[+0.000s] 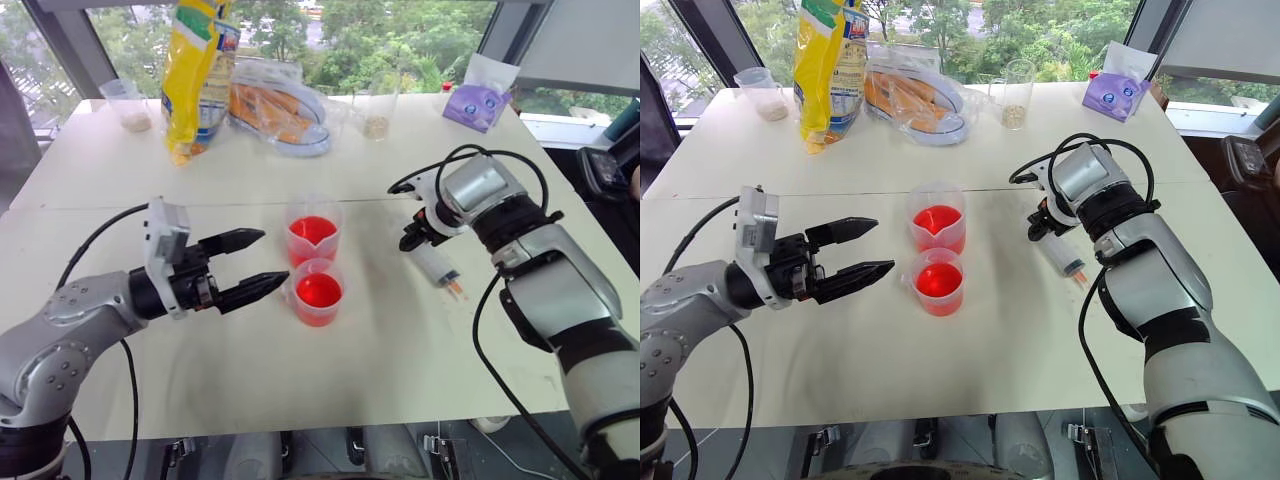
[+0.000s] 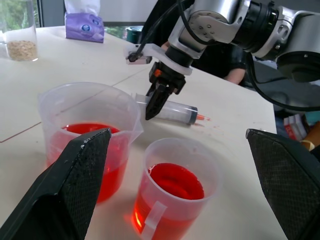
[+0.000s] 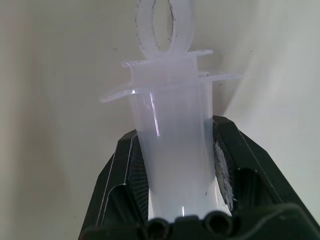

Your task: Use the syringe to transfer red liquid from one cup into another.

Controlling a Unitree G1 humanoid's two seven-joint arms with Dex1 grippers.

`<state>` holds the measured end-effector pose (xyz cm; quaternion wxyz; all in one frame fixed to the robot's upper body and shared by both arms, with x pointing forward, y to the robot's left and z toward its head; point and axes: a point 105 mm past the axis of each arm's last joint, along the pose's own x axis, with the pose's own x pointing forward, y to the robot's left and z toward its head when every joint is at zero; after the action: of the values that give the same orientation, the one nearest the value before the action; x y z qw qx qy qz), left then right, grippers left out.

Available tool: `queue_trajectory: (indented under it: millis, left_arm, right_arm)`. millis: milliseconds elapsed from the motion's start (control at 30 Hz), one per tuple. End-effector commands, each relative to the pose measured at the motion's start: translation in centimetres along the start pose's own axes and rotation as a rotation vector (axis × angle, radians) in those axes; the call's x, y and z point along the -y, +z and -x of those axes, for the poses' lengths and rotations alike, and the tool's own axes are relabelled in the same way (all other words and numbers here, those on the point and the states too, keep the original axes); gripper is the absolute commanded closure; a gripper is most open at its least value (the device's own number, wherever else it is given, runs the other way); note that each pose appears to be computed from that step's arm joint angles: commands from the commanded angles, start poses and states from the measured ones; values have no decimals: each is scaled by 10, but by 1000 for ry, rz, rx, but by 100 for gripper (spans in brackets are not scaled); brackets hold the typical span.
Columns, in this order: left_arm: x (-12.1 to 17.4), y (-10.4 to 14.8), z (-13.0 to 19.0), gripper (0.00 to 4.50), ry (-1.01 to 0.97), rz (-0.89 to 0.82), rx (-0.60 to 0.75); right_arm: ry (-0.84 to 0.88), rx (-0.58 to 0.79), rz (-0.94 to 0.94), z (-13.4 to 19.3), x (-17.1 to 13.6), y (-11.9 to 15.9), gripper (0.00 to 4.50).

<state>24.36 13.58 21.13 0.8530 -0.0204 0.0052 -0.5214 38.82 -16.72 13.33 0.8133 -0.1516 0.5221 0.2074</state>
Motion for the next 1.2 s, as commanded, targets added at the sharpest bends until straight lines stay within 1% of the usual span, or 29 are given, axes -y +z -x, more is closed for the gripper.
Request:
queue_trajectory:
  millis: [33,100,233,400,467,533,567,600,667,800,900,1033,1200]
  left_arm:
    - [-4,14,4,0,4,-54,25]
    - [-6,16,5,0,4,-60,21]
    - [-11,20,9,0,6,-76,7]
    - [-18,30,13,0,8,-96,5]
    - [-20,33,15,0,8,-103,1]
    - [-22,36,16,0,8,-109,-2]
    - [-23,39,15,0,6,-117,-5]
    - [-24,42,14,0,3,-123,-7]
    - [-26,46,14,0,2,-134,-13]
    - [-29,52,15,0,4,-137,-17]
    - [-30,56,16,0,6,-138,-19]
    - [-33,62,16,0,16,-144,-16]
    - [-40,67,9,0,26,-154,-5]
  right_arm:
    - [95,74,-25,12,-14,6,311]
    - [103,167,-9,28,-15,16,311]
    - [118,409,39,66,-16,38,311]
    - [218,794,148,126,-33,68,311]
    - [259,907,184,142,-41,75,311]
    - [326,1098,265,169,-56,85,311]
    - [403,1265,301,191,-68,92,311]
    - [461,1379,313,206,-75,95,311]
    - [529,1491,305,214,-84,99,311]
    - [596,1557,322,201,-103,103,311]
    - [623,1574,320,185,-111,103,311]
    - [648,1557,308,152,-119,97,311]
    - [623,1522,316,116,-125,85,311]
